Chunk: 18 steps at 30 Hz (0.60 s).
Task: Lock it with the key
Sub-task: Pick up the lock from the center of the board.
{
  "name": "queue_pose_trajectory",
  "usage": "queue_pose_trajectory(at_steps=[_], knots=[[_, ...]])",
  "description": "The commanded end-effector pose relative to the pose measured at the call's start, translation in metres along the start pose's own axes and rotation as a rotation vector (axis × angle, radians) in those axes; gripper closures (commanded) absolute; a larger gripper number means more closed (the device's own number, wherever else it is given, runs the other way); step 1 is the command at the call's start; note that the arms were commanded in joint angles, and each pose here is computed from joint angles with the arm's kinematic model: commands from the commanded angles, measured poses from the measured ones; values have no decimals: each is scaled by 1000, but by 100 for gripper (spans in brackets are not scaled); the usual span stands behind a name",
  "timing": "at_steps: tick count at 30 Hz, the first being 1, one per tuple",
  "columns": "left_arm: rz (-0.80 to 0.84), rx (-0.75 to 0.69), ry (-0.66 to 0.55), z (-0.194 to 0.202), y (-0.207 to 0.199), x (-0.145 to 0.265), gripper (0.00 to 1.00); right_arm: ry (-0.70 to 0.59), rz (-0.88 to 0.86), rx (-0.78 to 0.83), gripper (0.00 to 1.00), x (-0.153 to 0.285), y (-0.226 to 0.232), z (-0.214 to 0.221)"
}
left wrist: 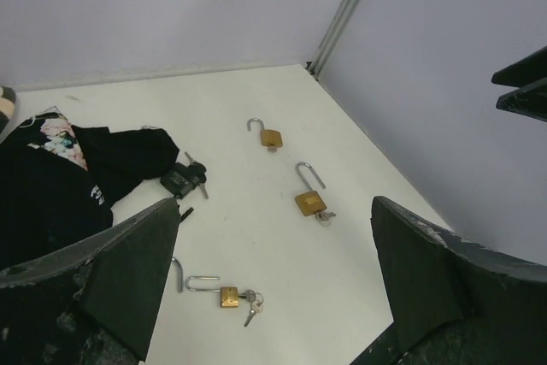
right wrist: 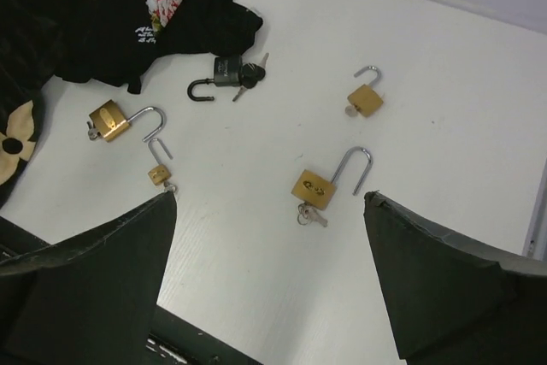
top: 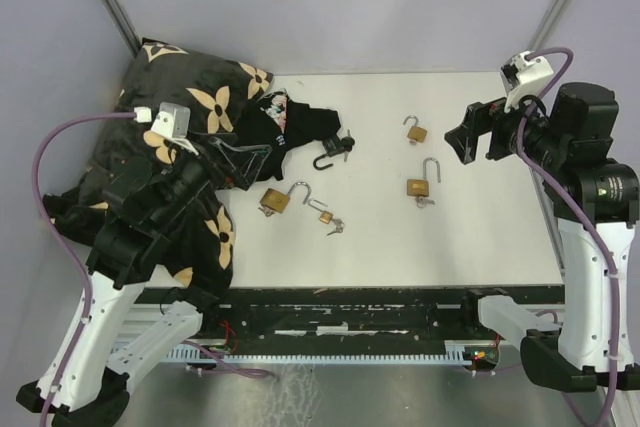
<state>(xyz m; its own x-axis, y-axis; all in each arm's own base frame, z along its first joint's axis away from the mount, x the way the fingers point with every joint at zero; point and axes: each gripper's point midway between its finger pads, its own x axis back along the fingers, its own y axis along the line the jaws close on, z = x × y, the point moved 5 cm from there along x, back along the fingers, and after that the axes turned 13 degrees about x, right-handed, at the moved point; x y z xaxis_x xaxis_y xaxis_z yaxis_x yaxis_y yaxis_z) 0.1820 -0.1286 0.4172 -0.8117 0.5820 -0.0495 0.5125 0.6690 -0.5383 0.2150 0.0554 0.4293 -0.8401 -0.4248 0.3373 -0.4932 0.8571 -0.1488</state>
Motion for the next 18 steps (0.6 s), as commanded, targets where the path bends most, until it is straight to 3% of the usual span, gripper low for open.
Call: queue_pose_trajectory(at_steps=[1, 11, 18], knots=[[-32, 33, -24, 2, 10, 6, 1, -8, 58, -53, 1, -2, -7, 4], [-56, 160, -29, 34, 42, 5, 1, -14, 25, -142, 1, -21, -3, 35], [5, 332, -22, 71, 63, -11, 1, -68, -232, -106, 1, -42, 21, 53]])
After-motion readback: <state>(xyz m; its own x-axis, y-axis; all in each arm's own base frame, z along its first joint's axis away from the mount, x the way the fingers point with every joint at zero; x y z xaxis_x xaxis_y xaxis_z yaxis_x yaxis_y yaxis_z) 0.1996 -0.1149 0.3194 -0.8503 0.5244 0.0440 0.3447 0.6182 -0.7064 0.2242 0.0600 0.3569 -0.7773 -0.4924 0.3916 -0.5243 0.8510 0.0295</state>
